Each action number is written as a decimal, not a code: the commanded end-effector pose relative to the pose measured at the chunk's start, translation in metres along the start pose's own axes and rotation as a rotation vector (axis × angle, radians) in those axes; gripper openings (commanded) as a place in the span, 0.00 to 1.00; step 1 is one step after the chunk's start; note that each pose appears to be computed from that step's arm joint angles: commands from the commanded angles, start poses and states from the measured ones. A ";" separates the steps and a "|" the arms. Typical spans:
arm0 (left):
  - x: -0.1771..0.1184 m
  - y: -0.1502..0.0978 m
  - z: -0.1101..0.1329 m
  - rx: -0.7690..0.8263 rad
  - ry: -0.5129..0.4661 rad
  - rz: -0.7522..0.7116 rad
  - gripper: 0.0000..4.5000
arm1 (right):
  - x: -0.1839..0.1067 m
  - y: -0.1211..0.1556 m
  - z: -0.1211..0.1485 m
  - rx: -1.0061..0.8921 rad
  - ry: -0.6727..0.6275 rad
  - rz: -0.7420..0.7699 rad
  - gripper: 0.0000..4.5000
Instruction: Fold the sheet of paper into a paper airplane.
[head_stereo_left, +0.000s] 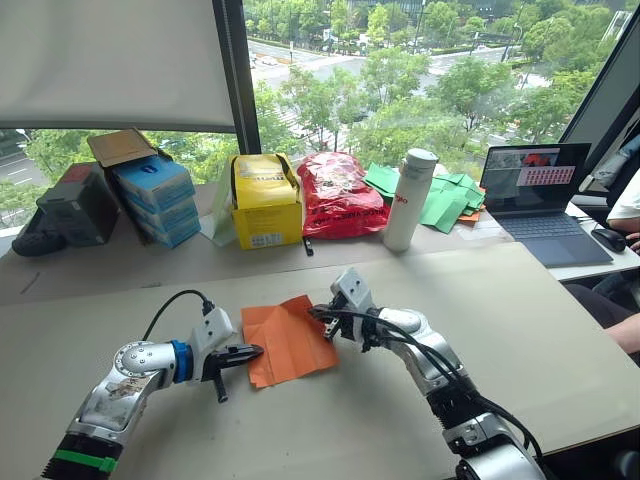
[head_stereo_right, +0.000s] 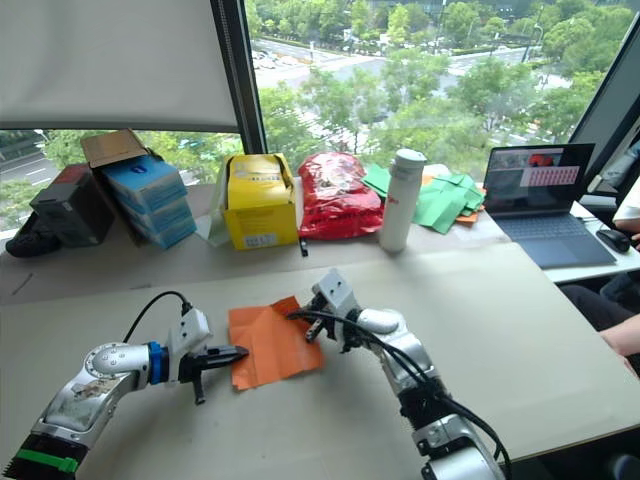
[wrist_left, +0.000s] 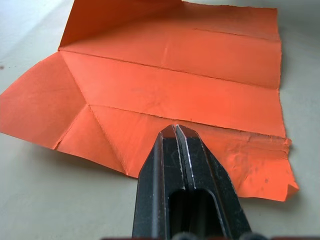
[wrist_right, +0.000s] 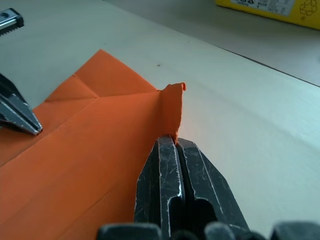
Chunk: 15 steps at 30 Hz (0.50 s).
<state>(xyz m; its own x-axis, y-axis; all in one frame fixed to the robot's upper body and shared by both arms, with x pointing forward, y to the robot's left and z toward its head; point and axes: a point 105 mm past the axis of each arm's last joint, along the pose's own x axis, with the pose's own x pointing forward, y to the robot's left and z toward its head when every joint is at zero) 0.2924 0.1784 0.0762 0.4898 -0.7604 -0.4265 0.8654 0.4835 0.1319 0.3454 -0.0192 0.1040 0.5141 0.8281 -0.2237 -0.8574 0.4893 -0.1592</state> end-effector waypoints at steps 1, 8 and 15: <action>-0.005 0.006 0.001 -0.014 0.005 0.009 0.00 | -0.007 0.019 0.024 -0.210 -0.074 0.004 0.01; -0.006 0.010 0.011 -0.017 -0.015 -0.007 0.00 | -0.011 0.032 0.003 -0.343 0.061 -0.048 0.01; -0.003 0.012 0.024 -0.008 -0.034 -0.030 0.00 | -0.007 0.046 -0.005 -0.349 0.130 -0.011 0.01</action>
<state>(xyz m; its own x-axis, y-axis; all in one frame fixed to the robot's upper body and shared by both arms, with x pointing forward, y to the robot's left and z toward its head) 0.2992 0.1773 0.0855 0.4591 -0.7758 -0.4329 0.8775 0.4721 0.0845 0.3053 -0.0104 0.0821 0.5493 0.7555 -0.3571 -0.8090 0.3739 -0.4535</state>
